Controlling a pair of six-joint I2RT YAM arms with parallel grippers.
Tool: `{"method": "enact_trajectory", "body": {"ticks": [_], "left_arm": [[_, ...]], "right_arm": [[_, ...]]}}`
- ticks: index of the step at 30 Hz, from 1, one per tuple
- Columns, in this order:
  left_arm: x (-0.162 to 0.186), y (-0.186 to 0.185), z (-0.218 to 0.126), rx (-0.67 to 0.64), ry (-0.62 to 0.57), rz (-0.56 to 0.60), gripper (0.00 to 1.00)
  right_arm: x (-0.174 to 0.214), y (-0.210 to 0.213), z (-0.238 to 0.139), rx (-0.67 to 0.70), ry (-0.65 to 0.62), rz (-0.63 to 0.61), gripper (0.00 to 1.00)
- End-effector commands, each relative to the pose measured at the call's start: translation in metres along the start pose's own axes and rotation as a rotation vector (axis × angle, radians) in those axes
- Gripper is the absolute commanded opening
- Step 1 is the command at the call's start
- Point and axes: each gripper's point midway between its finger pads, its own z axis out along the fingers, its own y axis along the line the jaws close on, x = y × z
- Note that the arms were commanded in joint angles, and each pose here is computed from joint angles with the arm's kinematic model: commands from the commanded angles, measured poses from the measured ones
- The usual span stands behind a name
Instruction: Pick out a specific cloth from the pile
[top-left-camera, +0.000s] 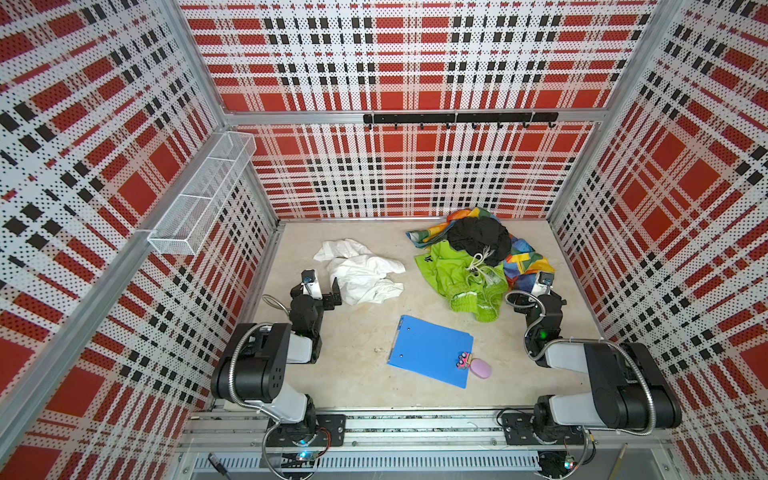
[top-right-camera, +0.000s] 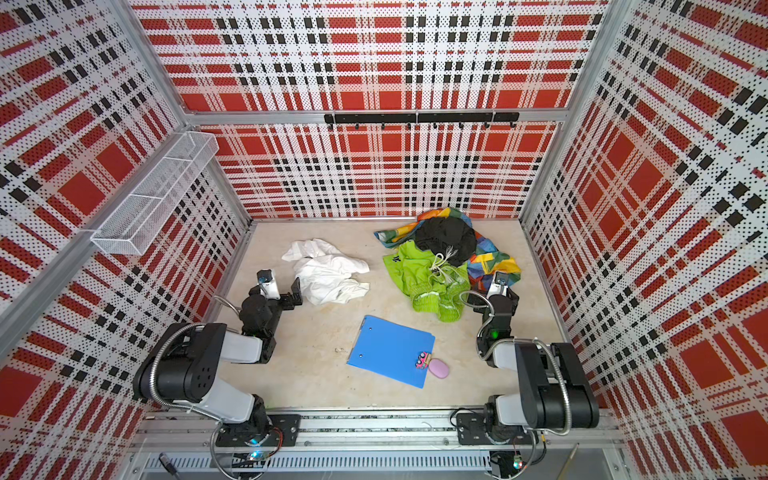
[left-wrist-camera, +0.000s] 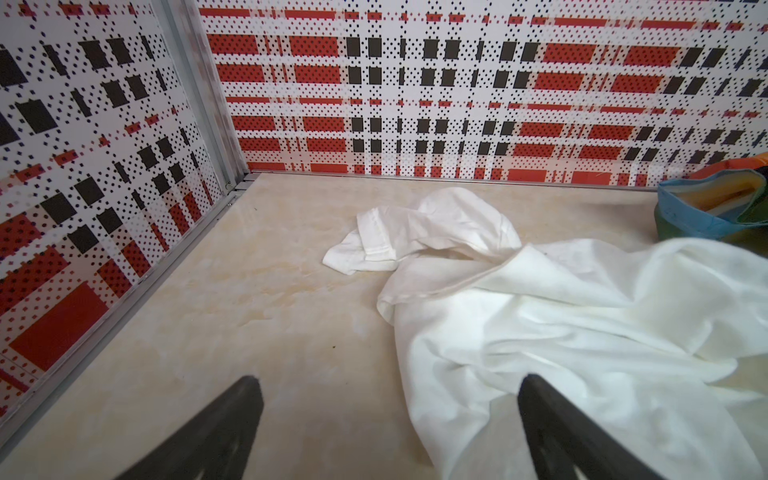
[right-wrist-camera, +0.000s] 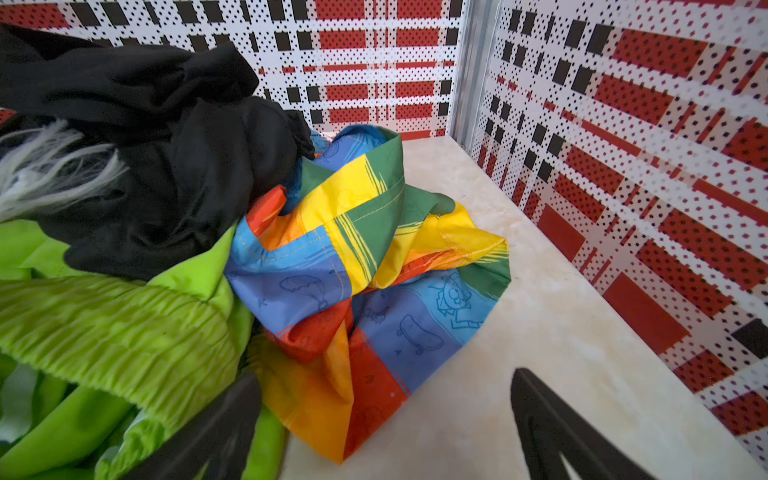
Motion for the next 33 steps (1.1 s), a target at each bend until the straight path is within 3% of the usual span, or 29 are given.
{"method": "enact_trajectory", "body": {"ticks": [1, 14, 18, 21, 26, 28, 33], "left_arm": [[-0.014, 0.001, 0.004, -0.002, -0.047, -0.003, 0.99], [-0.014, 0.001, 0.004, -0.001, -0.049, -0.003, 0.99], [-0.015, 0.002, 0.0, -0.006, -0.063, -0.004, 0.99], [-0.016, 0.003, -0.002, -0.009, -0.074, -0.006, 0.99], [-0.014, 0.001, 0.004, -0.003, -0.051, 0.003, 0.99], [-0.014, 0.0, 0.004, -0.002, -0.048, 0.003, 0.99], [-0.015, 0.0, 0.004, -0.002, -0.049, 0.002, 0.99]], "right_arm": [[-0.031, 0.001, 0.002, -0.006, -0.159, 0.025, 1.0], [-0.027, 0.005, 0.003, -0.029, -0.166, 0.008, 1.0], [-0.031, -0.003, -0.014, -0.021, -0.228, 0.045, 1.0], [-0.035, 0.006, -0.028, -0.127, -0.286, 0.037, 1.0], [-0.03, 0.04, -0.009, -0.287, -0.205, -0.058, 1.0], [-0.025, 0.033, 0.006, -0.229, -0.145, -0.037, 1.0], [-0.026, 0.029, 0.006, -0.199, -0.149, -0.037, 1.0]]}}
